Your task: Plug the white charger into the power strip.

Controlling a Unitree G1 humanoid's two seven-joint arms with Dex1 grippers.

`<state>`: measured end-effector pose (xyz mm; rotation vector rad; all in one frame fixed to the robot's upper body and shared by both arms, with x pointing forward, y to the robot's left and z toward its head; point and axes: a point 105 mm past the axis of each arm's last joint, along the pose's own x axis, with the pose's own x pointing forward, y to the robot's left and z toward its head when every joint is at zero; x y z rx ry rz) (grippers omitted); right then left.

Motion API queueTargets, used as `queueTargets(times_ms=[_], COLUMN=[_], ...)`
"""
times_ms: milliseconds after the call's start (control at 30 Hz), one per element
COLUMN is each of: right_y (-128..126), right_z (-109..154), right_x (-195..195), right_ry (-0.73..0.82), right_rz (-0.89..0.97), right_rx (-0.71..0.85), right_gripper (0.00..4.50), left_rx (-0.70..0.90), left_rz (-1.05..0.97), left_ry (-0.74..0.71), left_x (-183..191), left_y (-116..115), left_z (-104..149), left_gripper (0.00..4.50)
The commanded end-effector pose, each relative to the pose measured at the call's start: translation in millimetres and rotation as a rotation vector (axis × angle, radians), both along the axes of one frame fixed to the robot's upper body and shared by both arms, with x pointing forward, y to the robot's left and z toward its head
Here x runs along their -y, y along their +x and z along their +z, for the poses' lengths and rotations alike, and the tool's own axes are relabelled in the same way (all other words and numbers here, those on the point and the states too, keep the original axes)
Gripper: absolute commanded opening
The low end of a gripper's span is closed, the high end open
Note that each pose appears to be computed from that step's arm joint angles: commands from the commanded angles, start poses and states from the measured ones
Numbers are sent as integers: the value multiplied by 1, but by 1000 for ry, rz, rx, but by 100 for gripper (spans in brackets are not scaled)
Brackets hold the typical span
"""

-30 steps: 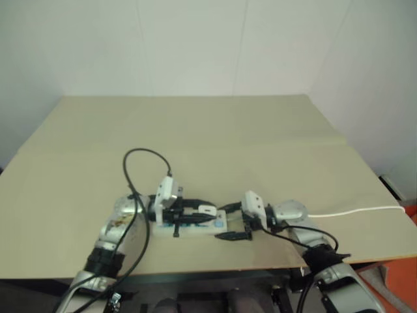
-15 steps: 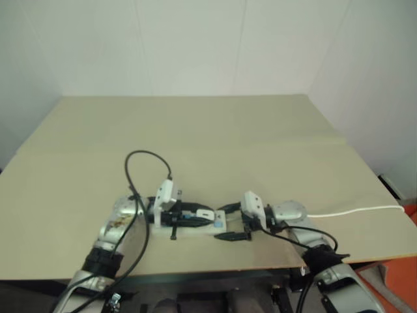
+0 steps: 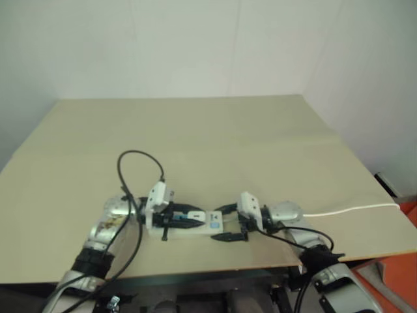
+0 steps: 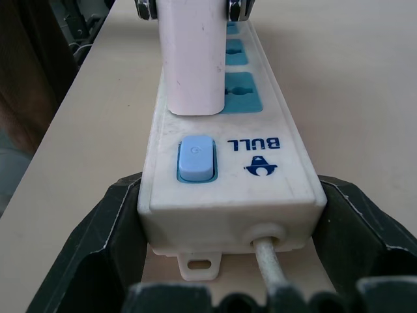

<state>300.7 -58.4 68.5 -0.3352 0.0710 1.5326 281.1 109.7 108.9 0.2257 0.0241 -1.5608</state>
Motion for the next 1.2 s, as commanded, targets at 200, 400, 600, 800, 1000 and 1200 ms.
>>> queueTargets(times_ms=[200,400,600,800,1000,1200], right_y=[-2,-2,-1,0,0,1], right_z=[-17,-17,-17,-16,-16,-16], right_x=[17,17,17,15,15,14], right_ry=[-82,-82,-81,-73,-71,-68], right_rz=[-14,-20,-26,-27,-27,-30], right_rx=[-55,-53,-49,-48,-48,-40], right_gripper=[342,342,342,342,342,342], left_rx=[-123,-124,-152,-150,-139,-79], left_rz=[93,72,79,87,97,70], left_ry=[180,182,209,190,160,122], left_x=[-35,-31,-28,-24,-23,-24], left_y=[-7,-9,-8,-9,-6,-7], left_z=[-39,-39,-37,-35,-32,-8], left_gripper=[102,102,137,322,447,447])
